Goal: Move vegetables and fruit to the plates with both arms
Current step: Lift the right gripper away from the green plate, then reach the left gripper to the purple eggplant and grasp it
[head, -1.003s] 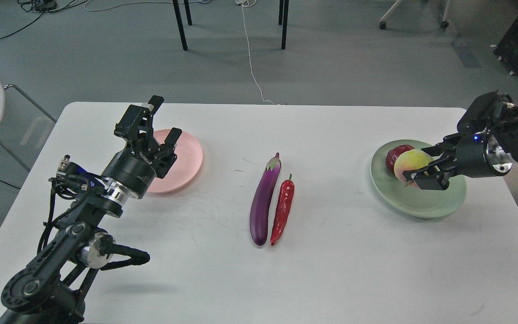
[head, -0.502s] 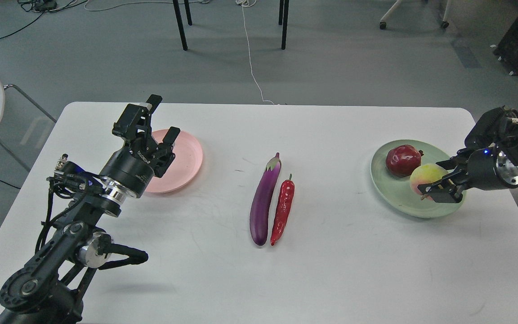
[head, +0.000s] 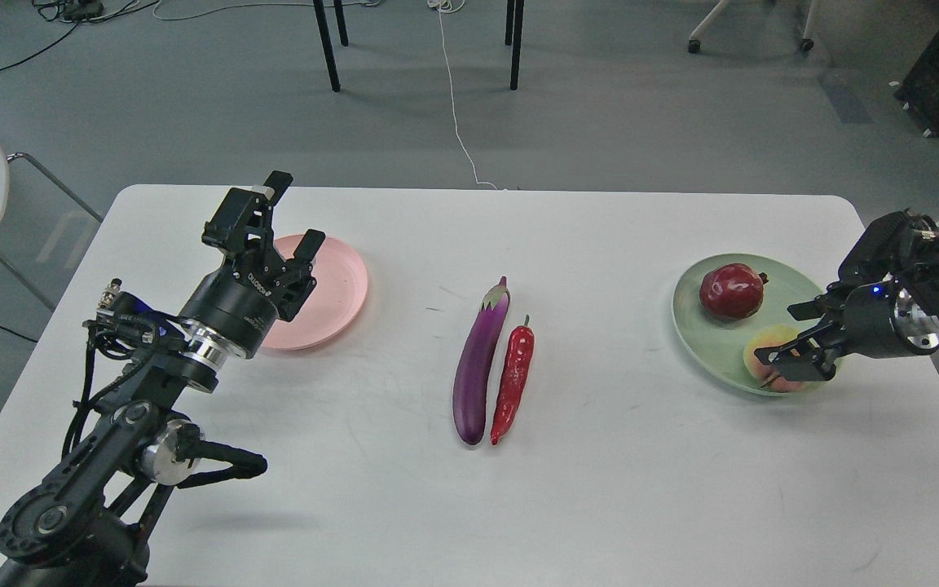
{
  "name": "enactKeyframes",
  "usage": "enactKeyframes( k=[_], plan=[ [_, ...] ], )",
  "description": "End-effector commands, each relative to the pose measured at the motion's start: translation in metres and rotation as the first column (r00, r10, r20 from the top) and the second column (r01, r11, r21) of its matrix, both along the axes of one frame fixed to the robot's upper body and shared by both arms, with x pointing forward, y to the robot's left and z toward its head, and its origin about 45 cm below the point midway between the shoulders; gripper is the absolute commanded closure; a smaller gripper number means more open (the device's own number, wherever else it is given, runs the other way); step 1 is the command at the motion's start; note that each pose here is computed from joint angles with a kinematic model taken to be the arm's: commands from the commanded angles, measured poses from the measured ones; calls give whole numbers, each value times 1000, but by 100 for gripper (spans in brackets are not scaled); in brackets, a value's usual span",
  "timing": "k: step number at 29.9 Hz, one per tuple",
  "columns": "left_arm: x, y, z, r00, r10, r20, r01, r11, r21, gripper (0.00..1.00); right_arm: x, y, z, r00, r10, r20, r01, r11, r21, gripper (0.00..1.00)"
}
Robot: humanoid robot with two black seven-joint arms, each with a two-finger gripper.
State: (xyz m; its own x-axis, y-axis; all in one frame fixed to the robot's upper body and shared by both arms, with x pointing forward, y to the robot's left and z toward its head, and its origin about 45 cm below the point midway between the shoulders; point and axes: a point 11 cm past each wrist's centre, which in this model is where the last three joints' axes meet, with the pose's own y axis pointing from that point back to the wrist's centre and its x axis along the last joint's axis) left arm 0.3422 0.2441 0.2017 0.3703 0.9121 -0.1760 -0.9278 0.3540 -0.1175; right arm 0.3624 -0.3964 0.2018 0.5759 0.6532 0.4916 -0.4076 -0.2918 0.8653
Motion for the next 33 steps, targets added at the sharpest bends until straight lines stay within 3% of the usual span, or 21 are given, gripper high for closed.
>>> enactKeyframes(
  k=[1,4,8,12,16,19,23,28,31,33],
  plan=[
    [0,1,0,1000,2,-1,-2,1000,4,2,7,10,7,1000,-6,29,5,999,45,5],
    [0,5,0,1000,5,-2,-5,1000,18,2,22,30,23,996,-27,81,16,991,134,4],
    [1,12,2,1000,7,3,-8,999,47,2,36,67,45,983,-161,87,115,912,393,3],
    [1,19,9,999,2,43,-4,998,61,2,42,99,55,939,-338,-54,286,687,668,3],
    [-4,23,29,984,-5,179,-2,999,40,2,46,124,46,842,-448,-300,466,325,823,3],
    [-4,20,32,980,-29,197,17,998,59,2,47,137,36,740,-446,-504,572,22,820,3],
    [-5,2,39,968,-120,221,93,988,125,2,43,135,31,626,-331,-707,657,-264,706,3],
    [-9,-28,39,929,-267,255,183,933,310,2,37,127,23,548,-198,-813,697,-429,575,3],
    [-12,-53,39,868,-417,270,251,837,486,2,35,117,24,511,-121,-851,702,-514,494,3],
    [-9,-68,43,799,-542,260,280,718,637,2,32,109,22,478,-53,-877,701,-579,417,3]
  ],
)
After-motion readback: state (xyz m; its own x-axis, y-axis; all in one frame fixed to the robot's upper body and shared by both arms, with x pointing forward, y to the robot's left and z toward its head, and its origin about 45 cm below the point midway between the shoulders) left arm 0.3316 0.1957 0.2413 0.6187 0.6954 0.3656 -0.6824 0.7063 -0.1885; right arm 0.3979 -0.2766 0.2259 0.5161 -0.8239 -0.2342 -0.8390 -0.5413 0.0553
